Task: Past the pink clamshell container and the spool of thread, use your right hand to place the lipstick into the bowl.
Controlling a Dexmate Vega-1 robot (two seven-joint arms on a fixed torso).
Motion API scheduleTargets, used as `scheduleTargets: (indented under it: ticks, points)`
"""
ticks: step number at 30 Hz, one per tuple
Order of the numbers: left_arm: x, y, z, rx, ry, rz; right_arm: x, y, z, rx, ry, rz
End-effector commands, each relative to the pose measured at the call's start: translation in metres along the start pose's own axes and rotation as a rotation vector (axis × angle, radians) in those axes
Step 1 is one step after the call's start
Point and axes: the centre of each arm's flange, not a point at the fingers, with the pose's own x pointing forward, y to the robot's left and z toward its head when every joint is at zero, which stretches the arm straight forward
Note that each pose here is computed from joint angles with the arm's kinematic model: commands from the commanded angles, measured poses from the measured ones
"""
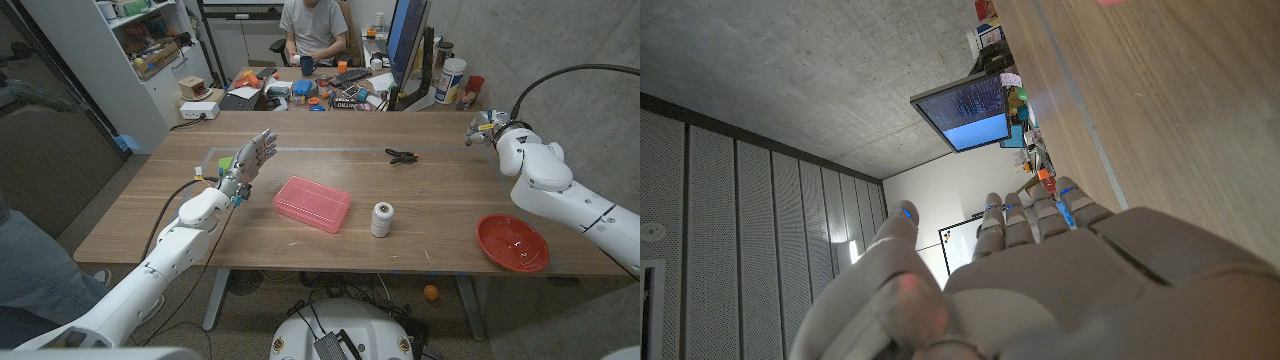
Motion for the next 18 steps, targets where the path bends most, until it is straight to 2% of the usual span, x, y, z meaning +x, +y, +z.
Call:
scheduleTargets:
  ticks: [1, 11, 18]
  points:
    - [0.002, 0.014, 0.0, -0.006, -0.012, -0.021, -0.04, -0.014, 0.009, 0.004, 0.02, -0.017]
    - [0.006, 0.027, 0.001, -0.007, -0.022, -0.038, -0.069, -0.018, 0.018, 0.01, 0.034, -0.021]
    - [0.01, 0.032, -0.001, -0.014, -0.023, -0.057, -0.092, -0.019, 0.013, 0.018, 0.061, -0.021]
